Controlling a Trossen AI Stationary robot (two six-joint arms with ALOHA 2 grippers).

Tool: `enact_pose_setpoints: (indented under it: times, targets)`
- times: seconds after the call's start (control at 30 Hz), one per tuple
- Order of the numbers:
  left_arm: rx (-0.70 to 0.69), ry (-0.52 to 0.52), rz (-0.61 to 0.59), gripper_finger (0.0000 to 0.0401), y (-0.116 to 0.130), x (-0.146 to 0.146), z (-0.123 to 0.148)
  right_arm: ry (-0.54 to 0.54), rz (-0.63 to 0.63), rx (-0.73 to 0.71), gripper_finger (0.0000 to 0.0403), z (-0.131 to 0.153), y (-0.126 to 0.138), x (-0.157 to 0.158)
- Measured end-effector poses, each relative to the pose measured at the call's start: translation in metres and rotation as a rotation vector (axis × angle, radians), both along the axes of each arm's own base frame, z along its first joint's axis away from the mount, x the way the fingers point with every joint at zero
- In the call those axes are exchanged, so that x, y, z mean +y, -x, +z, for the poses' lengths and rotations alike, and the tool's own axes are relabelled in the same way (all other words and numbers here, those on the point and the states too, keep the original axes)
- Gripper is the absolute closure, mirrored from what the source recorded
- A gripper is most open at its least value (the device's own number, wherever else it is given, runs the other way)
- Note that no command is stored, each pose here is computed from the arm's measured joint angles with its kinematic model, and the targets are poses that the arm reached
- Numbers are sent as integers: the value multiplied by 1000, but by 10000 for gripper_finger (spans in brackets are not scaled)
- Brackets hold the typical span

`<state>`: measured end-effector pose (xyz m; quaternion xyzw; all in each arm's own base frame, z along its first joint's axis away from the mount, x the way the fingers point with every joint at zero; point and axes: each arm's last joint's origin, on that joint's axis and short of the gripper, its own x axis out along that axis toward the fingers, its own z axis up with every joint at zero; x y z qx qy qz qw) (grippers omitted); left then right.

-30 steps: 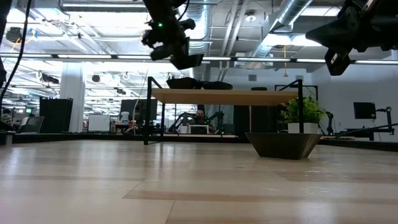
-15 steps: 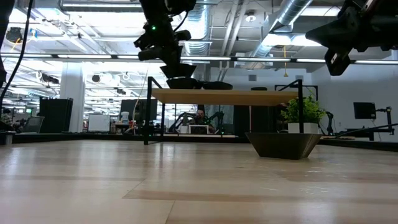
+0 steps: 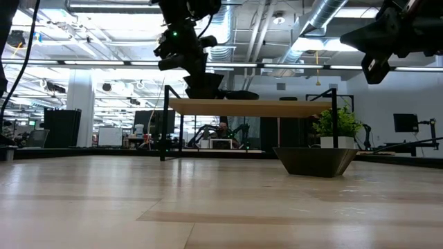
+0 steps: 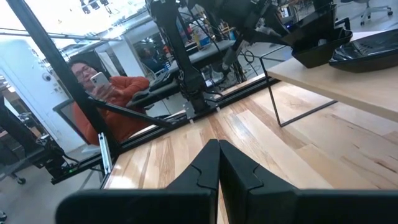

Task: Pick & Place Mini shaped plates
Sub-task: Stack the distorted square plate on top of the other distorted square plates on the shelf

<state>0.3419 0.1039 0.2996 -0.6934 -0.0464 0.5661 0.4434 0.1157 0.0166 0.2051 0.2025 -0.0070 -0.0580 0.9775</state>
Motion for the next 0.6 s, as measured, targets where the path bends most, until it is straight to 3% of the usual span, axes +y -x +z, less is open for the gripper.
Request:
enact_pose_setpoints:
  times: [0.6]
  targets:
    - [-3, 12, -29, 393, -7, 4, -7, -2, 1, -8, 403, 1, 0, 0]
